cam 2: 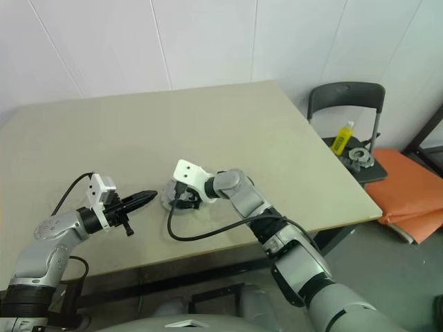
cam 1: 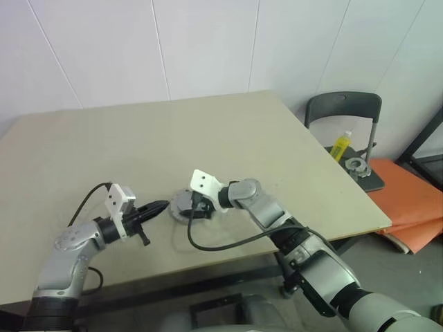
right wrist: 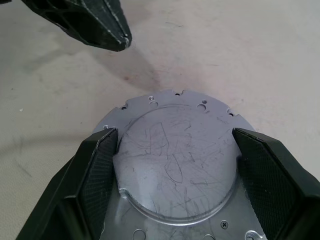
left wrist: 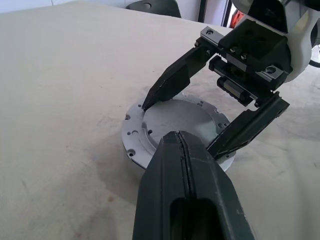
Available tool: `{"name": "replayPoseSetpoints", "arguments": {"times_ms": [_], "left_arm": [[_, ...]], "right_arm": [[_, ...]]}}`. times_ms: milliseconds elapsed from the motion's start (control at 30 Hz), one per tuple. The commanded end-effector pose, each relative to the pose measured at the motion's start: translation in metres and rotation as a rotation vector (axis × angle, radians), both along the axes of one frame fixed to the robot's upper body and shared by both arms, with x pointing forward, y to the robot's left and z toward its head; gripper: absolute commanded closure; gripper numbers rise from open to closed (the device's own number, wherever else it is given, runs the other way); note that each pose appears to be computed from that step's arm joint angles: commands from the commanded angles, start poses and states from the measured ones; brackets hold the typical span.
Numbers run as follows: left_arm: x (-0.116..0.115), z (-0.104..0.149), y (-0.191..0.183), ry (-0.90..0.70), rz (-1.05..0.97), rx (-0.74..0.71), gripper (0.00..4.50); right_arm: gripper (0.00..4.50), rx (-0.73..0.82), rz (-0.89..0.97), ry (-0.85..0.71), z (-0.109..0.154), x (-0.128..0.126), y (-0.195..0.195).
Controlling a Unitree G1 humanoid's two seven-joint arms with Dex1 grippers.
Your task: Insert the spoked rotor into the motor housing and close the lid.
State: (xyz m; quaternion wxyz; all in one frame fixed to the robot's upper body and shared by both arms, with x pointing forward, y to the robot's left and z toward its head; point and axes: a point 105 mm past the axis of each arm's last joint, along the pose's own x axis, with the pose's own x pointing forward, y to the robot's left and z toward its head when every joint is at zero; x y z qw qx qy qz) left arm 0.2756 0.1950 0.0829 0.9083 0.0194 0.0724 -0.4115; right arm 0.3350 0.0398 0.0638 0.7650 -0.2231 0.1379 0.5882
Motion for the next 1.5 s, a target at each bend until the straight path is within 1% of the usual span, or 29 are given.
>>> {"name": "replayPoseSetpoints", "arguments": {"times_ms": [33,133,300,433,500,633,700,767,867,1033,1100,1133,1167,1200,1367,1500], "left_arm": [[0.001,0.012,-0.003,-0.042,-0.015,-0.001,4.50],[0.000,0.011,-0.003,-0.040,-0.014,-0.001,4.50],[0.004,0.016,-0.005,-0.027,-0.007,-0.038,4.50],[0.014,0.021,-0.014,-0.006,-0.027,-0.058,4.50],[0.023,0.024,-0.023,0.003,-0.048,-0.068,4.50],[0.038,0.015,-0.048,0.033,-0.127,-0.028,4.50],[0.044,0.007,-0.058,0.078,-0.168,0.007,4.50],[0.045,-0.007,-0.062,0.128,-0.197,0.079,4.50],[0.045,-0.036,-0.056,0.231,-0.205,0.221,4.50],[0.042,-0.059,-0.044,0.288,-0.185,0.409,4.50],[0.044,-0.061,-0.042,0.291,-0.168,0.434,4.50],[0.045,-0.060,-0.043,0.289,-0.164,0.425,4.50],[0.045,-0.060,-0.044,0.287,-0.162,0.415,4.50],[0.046,-0.058,-0.045,0.286,-0.160,0.402,4.50],[0.045,-0.056,-0.045,0.291,-0.157,0.379,4.50],[0.040,-0.054,-0.049,0.311,-0.201,0.338,4.50]], "right_arm": [[1.19,-0.116,-0.155,0.030,-0.024,0.020,-0.035],[1.19,-0.119,-0.145,0.067,-0.027,0.017,-0.037],[1.19,-0.085,-0.141,0.189,-0.034,0.008,-0.037],[1.19,-0.088,-0.152,0.208,-0.040,0.005,-0.038],[1.19,-0.085,-0.147,0.209,-0.040,0.003,-0.036],[1.19,-0.081,-0.145,0.198,-0.039,0.003,-0.033],[1.19,-0.072,-0.146,0.191,-0.038,0.003,-0.031],[1.19,-0.067,-0.150,0.181,-0.036,0.004,-0.031],[1.19,-0.039,-0.164,0.153,-0.030,0.006,-0.031],[1.19,0.012,-0.162,0.151,-0.019,0.004,-0.028],[1.19,0.056,-0.161,0.170,-0.013,0.003,-0.026],[0.43,0.085,-0.142,0.197,-0.010,-0.001,-0.025],[0.17,0.115,-0.134,0.224,-0.006,-0.004,-0.024],[0.03,0.146,-0.145,0.251,-0.003,-0.004,-0.023],[0.03,0.218,-0.175,0.342,0.007,-0.001,-0.024],[0.03,0.326,-0.204,0.420,0.027,0.006,-0.024]]}}
